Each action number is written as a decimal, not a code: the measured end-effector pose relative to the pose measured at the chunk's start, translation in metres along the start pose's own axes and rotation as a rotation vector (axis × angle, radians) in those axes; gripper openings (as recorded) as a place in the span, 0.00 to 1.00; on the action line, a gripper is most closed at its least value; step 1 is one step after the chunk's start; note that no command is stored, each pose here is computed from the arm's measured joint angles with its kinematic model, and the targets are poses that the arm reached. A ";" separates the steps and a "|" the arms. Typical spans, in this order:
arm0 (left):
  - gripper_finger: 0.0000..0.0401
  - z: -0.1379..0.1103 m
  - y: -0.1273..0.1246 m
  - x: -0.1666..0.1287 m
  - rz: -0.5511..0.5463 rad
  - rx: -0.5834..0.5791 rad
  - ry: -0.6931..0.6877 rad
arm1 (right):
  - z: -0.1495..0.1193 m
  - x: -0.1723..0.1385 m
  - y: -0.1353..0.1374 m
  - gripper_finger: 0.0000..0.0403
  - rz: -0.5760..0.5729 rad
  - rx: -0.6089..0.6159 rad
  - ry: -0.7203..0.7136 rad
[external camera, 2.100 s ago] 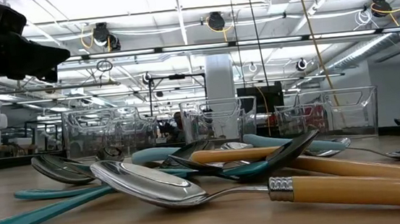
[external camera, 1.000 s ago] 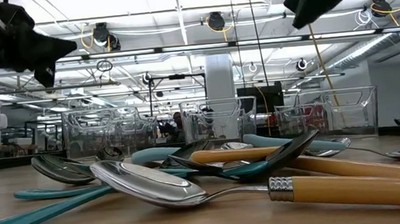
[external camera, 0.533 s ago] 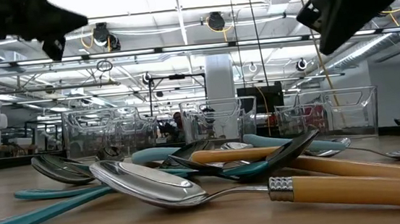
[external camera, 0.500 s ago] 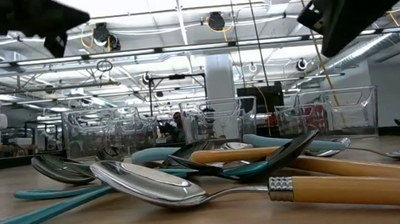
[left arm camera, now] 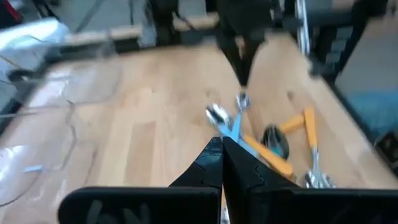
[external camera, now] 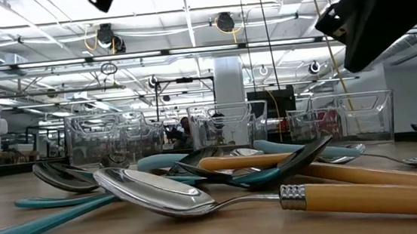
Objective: Sort silverware by color (type)
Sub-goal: Put the light blue spoon into the right transparent bin
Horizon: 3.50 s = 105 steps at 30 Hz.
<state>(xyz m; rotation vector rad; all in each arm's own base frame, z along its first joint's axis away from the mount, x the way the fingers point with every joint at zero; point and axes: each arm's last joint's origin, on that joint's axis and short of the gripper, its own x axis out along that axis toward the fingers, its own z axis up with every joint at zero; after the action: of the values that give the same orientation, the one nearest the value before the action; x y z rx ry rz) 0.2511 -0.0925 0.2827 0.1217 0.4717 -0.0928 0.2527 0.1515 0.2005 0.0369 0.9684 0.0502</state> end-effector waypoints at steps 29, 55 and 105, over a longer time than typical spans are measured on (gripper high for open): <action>0.00 0.012 -0.028 0.072 -0.020 0.047 0.248 | -0.019 0.035 0.017 0.10 -0.051 -0.023 0.082; 0.00 0.012 -0.030 0.072 -0.019 0.036 0.249 | -0.021 0.062 0.002 0.31 -0.066 0.008 0.172; 0.00 -0.002 -0.083 0.126 -0.086 0.201 -0.001 | -0.023 0.047 0.001 0.04 -0.061 -0.002 0.211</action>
<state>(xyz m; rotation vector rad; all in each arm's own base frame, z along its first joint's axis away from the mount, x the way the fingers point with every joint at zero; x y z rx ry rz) 0.3528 -0.1822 0.2154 0.2984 0.4660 -0.2248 0.2599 0.1559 0.1488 0.0002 1.1793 -0.0018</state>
